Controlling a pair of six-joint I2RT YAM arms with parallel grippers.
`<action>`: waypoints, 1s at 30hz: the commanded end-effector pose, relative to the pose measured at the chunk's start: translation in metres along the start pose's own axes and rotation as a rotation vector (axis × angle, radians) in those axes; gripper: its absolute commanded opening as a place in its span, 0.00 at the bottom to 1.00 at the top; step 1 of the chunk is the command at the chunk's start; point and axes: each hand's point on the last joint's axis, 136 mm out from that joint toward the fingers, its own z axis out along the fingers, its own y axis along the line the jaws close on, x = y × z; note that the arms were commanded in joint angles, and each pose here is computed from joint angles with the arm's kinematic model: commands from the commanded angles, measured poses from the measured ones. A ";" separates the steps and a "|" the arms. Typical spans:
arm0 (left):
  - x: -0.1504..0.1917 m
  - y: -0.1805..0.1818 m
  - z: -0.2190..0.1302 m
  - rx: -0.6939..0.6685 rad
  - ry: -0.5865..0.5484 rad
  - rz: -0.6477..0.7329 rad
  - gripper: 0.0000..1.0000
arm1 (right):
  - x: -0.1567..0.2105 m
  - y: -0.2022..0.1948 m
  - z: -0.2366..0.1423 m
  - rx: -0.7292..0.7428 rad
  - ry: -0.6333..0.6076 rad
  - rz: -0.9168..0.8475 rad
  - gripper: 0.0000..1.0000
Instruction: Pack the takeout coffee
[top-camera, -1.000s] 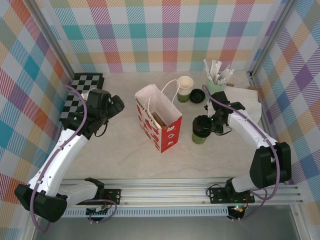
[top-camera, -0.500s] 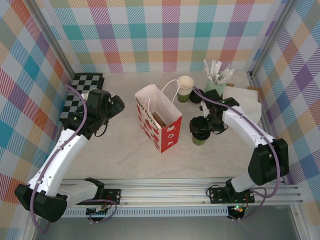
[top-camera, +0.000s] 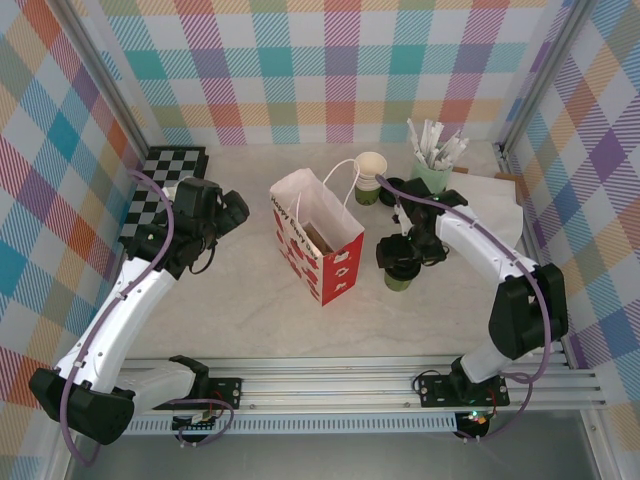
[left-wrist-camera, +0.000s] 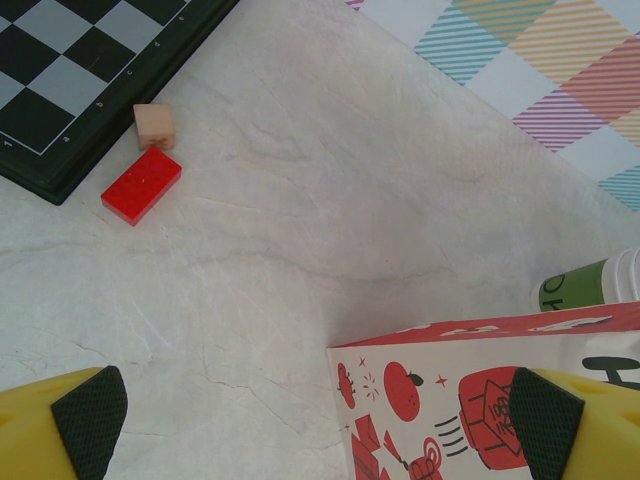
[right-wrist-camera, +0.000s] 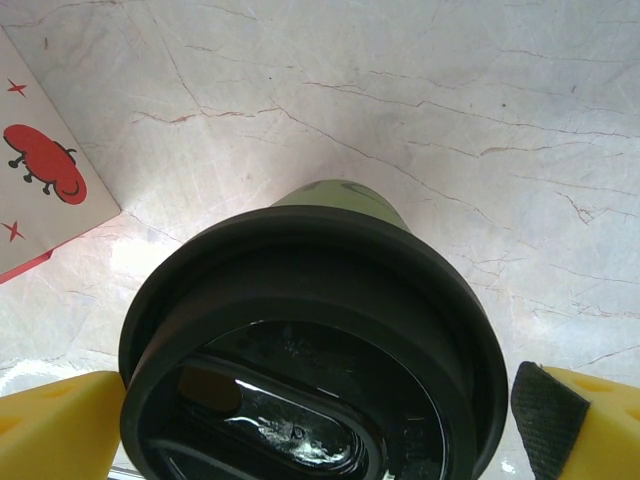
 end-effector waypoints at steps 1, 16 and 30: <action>0.000 0.007 0.004 -0.027 -0.003 -0.003 1.00 | 0.002 0.002 -0.002 0.012 0.026 -0.024 1.00; 0.002 0.005 0.007 -0.019 0.010 -0.003 1.00 | 0.002 0.004 -0.012 0.005 0.005 0.015 1.00; 0.006 0.007 0.009 -0.028 0.024 0.005 1.00 | 0.009 -0.004 0.006 0.099 0.061 0.002 1.00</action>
